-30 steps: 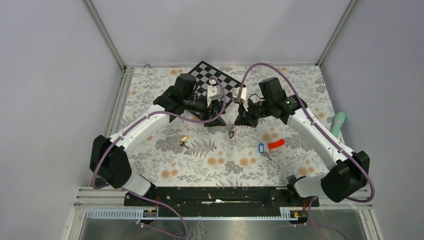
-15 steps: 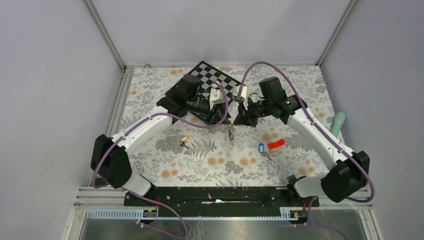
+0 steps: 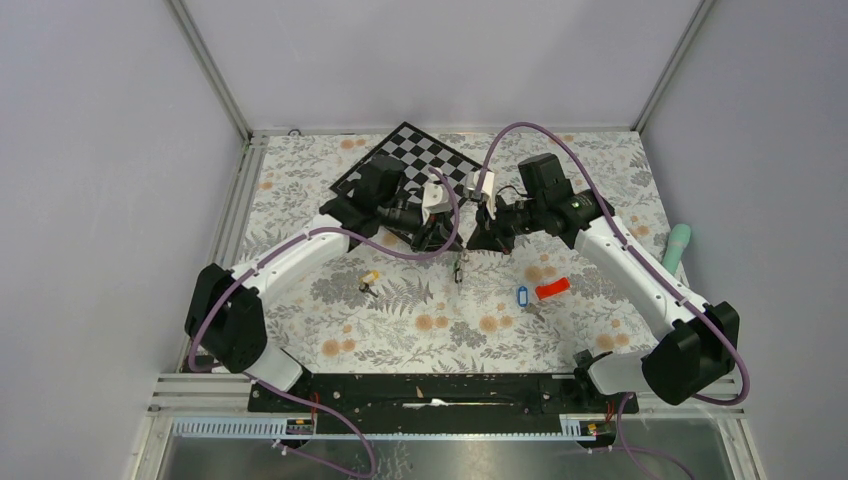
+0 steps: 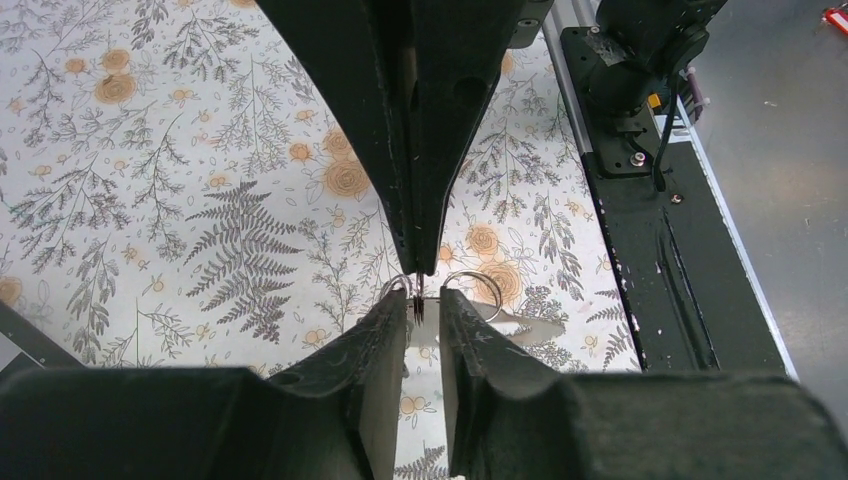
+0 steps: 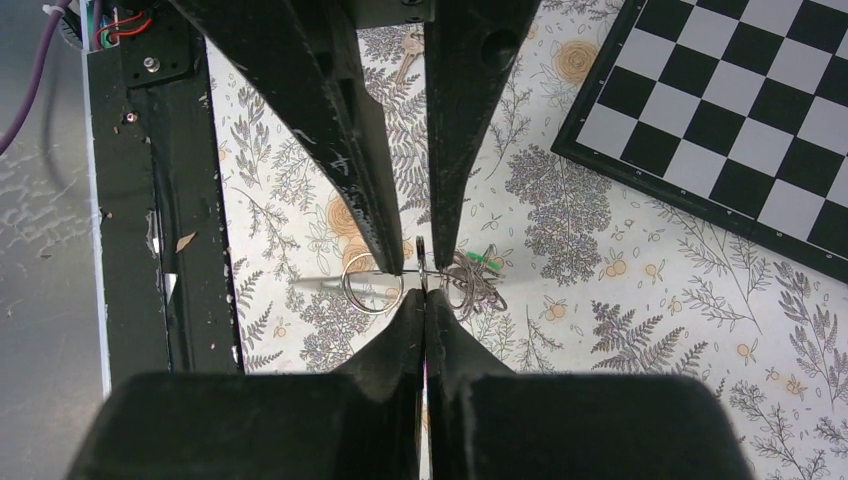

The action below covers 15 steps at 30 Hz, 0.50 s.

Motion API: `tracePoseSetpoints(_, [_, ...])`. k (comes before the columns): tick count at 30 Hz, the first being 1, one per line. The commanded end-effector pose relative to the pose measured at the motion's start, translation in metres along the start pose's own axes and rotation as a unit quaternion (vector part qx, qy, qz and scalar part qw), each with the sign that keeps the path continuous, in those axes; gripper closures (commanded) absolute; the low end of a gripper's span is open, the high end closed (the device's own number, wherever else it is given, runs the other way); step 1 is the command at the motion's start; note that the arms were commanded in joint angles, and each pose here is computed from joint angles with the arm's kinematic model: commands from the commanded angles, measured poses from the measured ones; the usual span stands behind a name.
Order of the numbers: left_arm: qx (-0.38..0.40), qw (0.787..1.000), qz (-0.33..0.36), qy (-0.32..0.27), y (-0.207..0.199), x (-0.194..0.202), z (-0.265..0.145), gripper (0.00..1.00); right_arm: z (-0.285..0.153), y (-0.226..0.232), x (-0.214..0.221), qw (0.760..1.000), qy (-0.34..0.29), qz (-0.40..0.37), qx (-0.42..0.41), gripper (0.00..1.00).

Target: Put the keys on the keyring

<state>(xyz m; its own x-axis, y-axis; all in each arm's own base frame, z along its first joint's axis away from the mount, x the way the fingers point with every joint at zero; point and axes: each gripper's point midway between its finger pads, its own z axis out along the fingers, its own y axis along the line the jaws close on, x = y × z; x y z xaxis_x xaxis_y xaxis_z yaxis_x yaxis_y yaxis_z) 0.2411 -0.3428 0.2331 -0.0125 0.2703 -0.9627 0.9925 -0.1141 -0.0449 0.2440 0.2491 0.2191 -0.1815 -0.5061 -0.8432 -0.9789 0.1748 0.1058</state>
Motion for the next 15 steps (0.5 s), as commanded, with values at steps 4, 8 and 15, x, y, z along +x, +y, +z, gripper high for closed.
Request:
tracePoseSetpoints(4, [0.009, 0.999, 0.020, -0.023, 0.002, -0.013, 0.005, 0.93, -0.007, 0.007, -0.022, 0.999, -0.035, -0.025, -0.006, 1.00])
tracePoseSetpoints(8, [0.004, 0.999, 0.017, -0.027, 0.002, -0.013, 0.005, 1.00, -0.008, 0.008, -0.019, 0.999, -0.033, -0.025, -0.002, 1.00])
tracePoseSetpoints(15, [0.015, 0.996, -0.019, -0.087, -0.007, -0.024, -0.009, 1.00, -0.028, 0.008, -0.027, 0.998, -0.066, -0.018, 0.000, 0.74])
